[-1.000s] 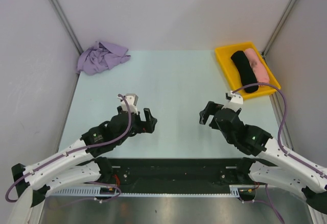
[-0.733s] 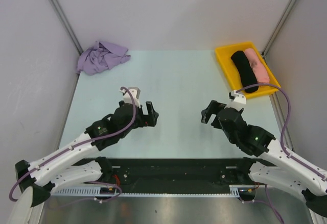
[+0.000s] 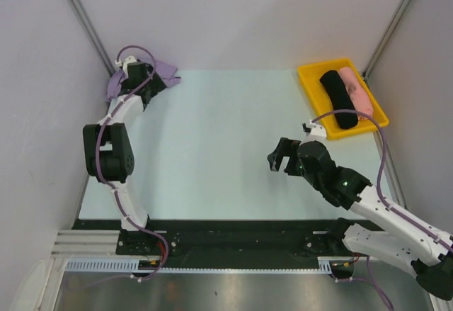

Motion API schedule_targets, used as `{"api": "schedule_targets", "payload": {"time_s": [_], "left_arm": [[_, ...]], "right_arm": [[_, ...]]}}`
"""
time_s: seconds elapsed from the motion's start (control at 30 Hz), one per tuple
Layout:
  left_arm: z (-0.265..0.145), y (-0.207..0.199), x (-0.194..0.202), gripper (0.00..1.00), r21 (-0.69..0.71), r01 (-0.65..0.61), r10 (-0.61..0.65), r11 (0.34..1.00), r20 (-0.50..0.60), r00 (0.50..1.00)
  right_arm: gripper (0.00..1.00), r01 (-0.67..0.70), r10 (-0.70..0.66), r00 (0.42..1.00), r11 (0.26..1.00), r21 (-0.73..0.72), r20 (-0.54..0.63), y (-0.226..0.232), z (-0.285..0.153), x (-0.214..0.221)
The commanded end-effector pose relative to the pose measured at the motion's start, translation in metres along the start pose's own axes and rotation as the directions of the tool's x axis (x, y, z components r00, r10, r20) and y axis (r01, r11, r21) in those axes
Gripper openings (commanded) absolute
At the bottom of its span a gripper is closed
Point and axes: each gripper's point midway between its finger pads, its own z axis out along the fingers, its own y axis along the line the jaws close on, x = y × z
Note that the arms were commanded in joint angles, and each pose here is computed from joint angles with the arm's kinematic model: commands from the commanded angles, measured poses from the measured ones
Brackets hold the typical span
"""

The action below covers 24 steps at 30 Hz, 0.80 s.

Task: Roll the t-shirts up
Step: Pick up the T-shirt at the corner of the board.

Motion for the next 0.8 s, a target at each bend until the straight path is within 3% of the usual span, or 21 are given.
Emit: {"api": "schedule_targets", "payload": {"time_s": [0.0, 0.03, 0.3, 0.4, 0.5, 0.53, 0.63, 0.67, 0.7, 0.77], "left_arm": [[0.042, 0.038, -0.021, 0.86, -0.058, 0.015, -0.014, 0.998, 0.007, 1.000], [0.050, 0.042, -0.033, 0.86, -0.069, 0.021, -0.019, 0.997, 0.026, 0.999], [0.122, 0.070, -0.022, 0.81, -0.113, 0.069, -0.072, 0.991, -0.028, 0.997], [0.130, 0.062, -0.037, 0.62, -0.081, 0.072, -0.072, 0.994, -0.001, 0.997], [0.132, 0.056, -0.038, 0.23, -0.053, 0.073, -0.073, 0.996, -0.004, 0.997], [0.128, 0.052, -0.037, 0.00, -0.037, 0.074, -0.074, 0.997, -0.015, 0.997], [0.113, 0.046, -0.020, 0.00, -0.011, 0.055, -0.056, 0.998, -0.069, 0.996], [0.089, 0.030, -0.046, 0.00, 0.037, 0.053, -0.052, 0.998, -0.015, 0.999], [0.080, 0.036, -0.018, 0.00, 0.029, 0.044, -0.042, 0.999, -0.062, 0.997], [0.030, -0.003, -0.045, 0.00, 0.147, 0.019, -0.022, 0.989, 0.016, 1.000]], "right_arm": [[1.00, 0.043, -0.044, 0.999, 0.997, -0.070, -0.012, 0.017, 0.011, -0.002], [1.00, 0.047, -0.048, 0.999, 0.996, -0.070, -0.018, 0.017, 0.014, -0.001], [1.00, 0.086, -0.092, 0.990, 0.995, -0.056, -0.109, 0.018, 0.043, 0.023], [1.00, 0.089, -0.094, 0.988, 0.995, -0.046, -0.119, 0.016, 0.050, 0.027], [1.00, 0.087, -0.092, 0.988, 0.995, -0.043, -0.123, 0.015, 0.055, 0.031], [1.00, 0.086, -0.091, 0.989, 0.995, -0.043, -0.118, 0.015, 0.056, 0.030], [1.00, 0.076, -0.081, 0.992, 0.996, -0.054, -0.099, 0.018, 0.056, 0.024], [1.00, 0.069, -0.074, 0.993, 0.996, -0.058, -0.091, 0.019, 0.056, 0.022], [1.00, 0.065, -0.069, 0.994, 0.996, -0.056, -0.079, 0.019, 0.055, 0.019], [1.00, 0.046, -0.050, 0.997, 0.997, -0.068, -0.055, 0.023, 0.052, 0.012]]}}
